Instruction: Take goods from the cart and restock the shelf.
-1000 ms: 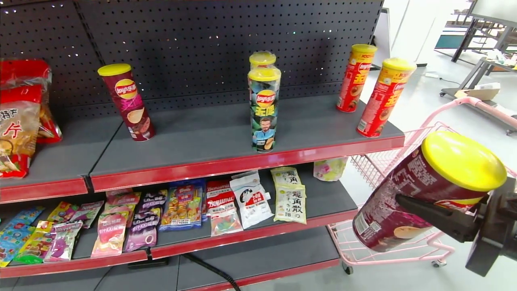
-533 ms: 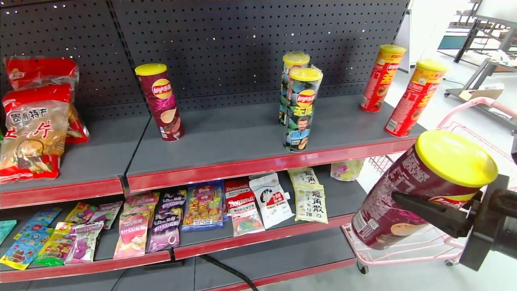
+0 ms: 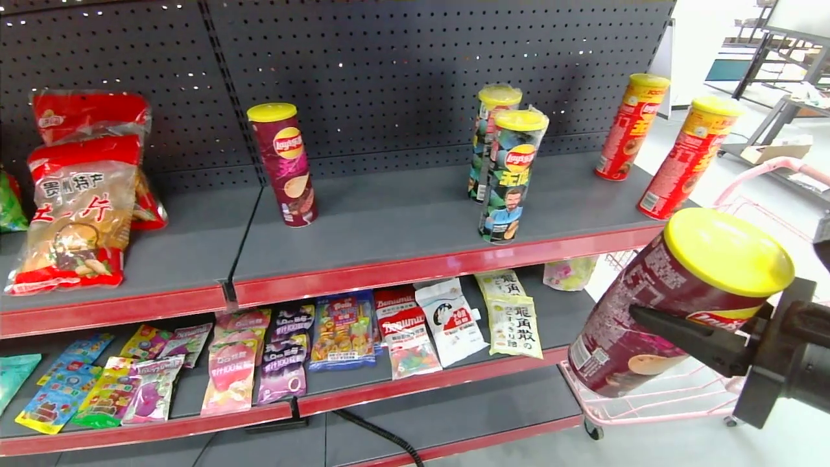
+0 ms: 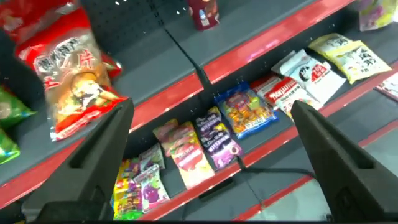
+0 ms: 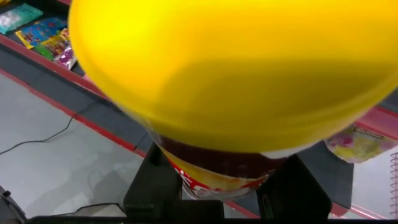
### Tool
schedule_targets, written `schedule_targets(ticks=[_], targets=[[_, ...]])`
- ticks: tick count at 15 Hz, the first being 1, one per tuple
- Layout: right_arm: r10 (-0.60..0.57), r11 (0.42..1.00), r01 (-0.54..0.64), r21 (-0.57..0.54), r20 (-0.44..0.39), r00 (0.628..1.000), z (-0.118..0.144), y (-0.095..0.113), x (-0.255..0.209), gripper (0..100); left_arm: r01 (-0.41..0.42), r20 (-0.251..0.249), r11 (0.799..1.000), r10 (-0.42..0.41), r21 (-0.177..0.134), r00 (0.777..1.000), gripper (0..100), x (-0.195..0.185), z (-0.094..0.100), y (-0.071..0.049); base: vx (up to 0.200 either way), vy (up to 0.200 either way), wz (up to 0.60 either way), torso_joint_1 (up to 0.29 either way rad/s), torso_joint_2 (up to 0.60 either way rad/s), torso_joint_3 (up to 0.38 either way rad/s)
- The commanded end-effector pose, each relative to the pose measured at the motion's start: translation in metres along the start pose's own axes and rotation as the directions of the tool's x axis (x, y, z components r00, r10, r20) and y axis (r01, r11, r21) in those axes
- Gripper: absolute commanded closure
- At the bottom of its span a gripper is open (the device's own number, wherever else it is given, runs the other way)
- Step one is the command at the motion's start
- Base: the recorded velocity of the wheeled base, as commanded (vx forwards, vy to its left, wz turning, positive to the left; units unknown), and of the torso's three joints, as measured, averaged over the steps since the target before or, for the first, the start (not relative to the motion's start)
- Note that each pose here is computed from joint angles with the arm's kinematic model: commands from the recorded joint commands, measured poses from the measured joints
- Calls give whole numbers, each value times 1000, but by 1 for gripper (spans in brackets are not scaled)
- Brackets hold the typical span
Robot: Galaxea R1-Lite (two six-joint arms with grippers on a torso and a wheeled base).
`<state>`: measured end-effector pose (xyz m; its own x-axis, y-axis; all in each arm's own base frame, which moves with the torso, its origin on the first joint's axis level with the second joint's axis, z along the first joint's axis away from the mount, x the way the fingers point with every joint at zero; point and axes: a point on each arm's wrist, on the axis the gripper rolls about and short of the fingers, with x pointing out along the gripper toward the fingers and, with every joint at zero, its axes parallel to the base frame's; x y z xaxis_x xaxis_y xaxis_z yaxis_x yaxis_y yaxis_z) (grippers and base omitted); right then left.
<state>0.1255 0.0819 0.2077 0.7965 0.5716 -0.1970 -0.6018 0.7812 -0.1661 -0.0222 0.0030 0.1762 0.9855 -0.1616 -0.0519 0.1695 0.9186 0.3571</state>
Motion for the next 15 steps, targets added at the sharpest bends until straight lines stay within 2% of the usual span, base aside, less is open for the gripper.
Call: schedule_targets(ticks=[1,4,6,14,15], targets=[[1,1000,-1,0,-4,1000,0,0,2,100,0,0,1000,0,0,1000,0,0,0,0,0,0,600,-17,-2,2],[1,1000,-1,2,-7,1000,-1,0,2,100,0,1,1000,0,0,1000,0,0,0,0,0,0,600,9,2,-1],[-3,1000,3,3,-9,1000,-2,-1,2,100,0,0,1000,0,0,1000,0,0,0,0,0,0,0,0,0,0],[-12,1000,12,6,-11,1000,-5,-1,-1,100,-1,-1,1000,1,0,1000,0,0,-2,-1,0,200,0,2,1,2],[-21,1000,21,11,-9,1000,-4,-3,-1,100,-1,-2,1000,1,0,1000,0,0,-2,-1,0,0,0,0,0,0]])
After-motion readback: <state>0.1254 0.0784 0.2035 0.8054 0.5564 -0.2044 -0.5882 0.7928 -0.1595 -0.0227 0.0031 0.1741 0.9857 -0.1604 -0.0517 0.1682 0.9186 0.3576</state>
